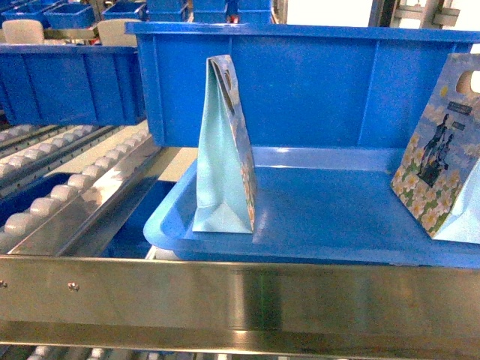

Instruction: Move flower gift bag to table near conveyor

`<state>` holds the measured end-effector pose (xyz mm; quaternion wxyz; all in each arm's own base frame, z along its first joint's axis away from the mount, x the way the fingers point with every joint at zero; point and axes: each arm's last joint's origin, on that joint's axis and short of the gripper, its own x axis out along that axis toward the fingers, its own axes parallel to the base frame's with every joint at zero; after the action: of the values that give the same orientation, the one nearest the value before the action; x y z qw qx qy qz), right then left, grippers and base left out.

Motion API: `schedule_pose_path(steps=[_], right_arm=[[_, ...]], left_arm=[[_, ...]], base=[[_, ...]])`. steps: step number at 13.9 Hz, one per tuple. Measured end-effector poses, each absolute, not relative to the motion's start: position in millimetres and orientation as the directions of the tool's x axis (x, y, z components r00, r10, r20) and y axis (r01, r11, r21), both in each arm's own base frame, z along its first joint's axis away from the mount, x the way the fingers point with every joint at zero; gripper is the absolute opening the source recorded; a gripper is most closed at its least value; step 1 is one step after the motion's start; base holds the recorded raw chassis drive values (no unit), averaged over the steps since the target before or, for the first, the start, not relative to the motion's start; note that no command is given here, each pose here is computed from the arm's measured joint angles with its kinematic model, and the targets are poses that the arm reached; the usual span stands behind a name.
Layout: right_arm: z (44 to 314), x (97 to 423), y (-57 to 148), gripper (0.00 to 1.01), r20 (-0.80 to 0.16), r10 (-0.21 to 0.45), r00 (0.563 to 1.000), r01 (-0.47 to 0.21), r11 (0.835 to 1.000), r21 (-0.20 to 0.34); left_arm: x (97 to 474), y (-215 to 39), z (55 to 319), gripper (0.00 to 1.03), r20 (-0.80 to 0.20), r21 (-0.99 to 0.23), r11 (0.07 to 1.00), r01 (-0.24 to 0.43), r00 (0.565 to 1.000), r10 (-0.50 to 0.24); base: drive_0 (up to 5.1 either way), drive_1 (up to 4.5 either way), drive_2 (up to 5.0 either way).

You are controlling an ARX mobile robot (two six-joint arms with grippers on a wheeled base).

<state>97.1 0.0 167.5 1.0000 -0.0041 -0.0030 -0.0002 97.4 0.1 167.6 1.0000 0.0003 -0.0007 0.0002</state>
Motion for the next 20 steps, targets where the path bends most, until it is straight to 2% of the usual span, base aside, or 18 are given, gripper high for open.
schedule_pose_path(steps=[2,3,7,10,13,20], right_arm=[[167.5,97.1,0.0,0.98,0.006,0.000,1.000,0.000,1.000,-0.008],[171.1,102.2,0.1,0.98,0.030,0.004,1.000,-0.004,1.000,-0.008],[178.5,137.2,9.6,0.98,0.052,0.050,0.997,-0.049,0.999,-0.019],[200.9,166.4,13.0,0.98,0.105,0.012,0.994,-0.010,1.000,-0.019],[199.4,167.0,13.0,0.98,0.094,0.009,0.996,-0.007,1.000,-0.021],[200.6,174.1,17.3,0.98,0.076,0.024,0.997,-0.021,0.999,-0.037]], left_arm=[[97.4,0.1,167.6,0.98,0.001,0.001,1.000,0.000,1.000,0.000],[101.0,-4.5,171.6,0.98,0.032,0.000,0.999,0.047,0.998,-0.047],[132.0,-6.1,178.9,0.98,0.058,0.004,0.996,0.086,0.995,-0.086],[172.1,-17.9,216.0,0.98,0.169,0.020,0.989,0.144,0.975,-0.145],[176.4,-18.3,211.1,0.98,0.132,0.028,0.989,0.143,0.981,-0.145],[176.1,-18.3,211.8,0.98,0.139,0.034,0.989,0.142,0.980,-0.145]], base=[[0.0,0.00,0.0],[0.0,0.00,0.0],[0.0,0.00,0.0],[0.0,0.00,0.0],[0.0,0.00,0.0],[0.0,0.00,0.0]])
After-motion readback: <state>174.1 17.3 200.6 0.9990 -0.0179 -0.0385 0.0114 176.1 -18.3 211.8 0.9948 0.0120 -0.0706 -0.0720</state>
